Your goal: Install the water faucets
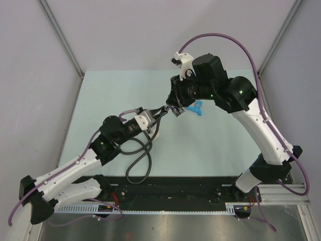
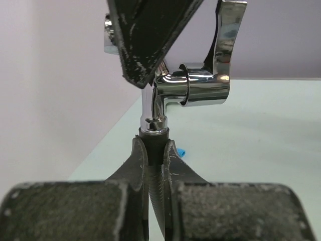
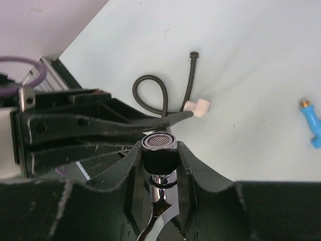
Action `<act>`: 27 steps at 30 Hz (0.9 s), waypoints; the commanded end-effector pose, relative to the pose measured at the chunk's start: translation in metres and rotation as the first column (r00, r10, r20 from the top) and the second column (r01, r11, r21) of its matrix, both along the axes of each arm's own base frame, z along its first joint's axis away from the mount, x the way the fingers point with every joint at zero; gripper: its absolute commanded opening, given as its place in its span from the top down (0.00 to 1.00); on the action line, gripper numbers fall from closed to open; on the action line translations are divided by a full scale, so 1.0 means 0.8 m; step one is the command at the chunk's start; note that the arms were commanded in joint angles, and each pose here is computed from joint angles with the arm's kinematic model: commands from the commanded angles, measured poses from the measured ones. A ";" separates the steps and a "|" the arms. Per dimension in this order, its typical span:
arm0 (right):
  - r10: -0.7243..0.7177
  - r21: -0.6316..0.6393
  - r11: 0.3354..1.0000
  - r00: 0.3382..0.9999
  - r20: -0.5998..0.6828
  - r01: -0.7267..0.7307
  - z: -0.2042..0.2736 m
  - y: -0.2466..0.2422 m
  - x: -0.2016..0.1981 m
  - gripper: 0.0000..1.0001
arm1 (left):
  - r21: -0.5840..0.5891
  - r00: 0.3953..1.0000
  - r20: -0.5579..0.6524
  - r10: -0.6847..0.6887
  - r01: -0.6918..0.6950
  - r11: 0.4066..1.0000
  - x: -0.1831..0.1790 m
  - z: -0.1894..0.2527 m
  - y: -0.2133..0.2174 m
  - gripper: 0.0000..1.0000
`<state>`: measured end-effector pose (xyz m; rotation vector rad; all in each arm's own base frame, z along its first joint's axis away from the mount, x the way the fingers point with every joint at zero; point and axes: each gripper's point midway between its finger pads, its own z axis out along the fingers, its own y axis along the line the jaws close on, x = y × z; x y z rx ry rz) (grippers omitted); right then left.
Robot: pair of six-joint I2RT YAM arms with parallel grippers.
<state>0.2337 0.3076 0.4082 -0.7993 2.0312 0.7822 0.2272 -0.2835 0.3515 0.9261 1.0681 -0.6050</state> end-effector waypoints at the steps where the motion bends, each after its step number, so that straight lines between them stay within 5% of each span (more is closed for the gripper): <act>1: -0.190 0.033 0.980 0.974 -0.122 0.195 -0.014 -0.004 0.017 1.00 | -0.074 0.959 0.205 0.195 -0.184 0.980 0.017 0.054 0.018 1.00; 11: -0.412 0.005 0.905 0.880 -0.237 0.425 -0.043 -0.024 0.034 1.00 | -0.095 0.902 0.293 0.316 -0.301 0.949 0.015 0.060 0.011 1.00; 27: -0.478 0.047 0.848 0.802 -0.359 0.527 -0.057 -0.034 0.042 1.00 | -0.118 0.799 0.410 0.441 -0.433 0.894 0.001 0.046 -0.006 1.00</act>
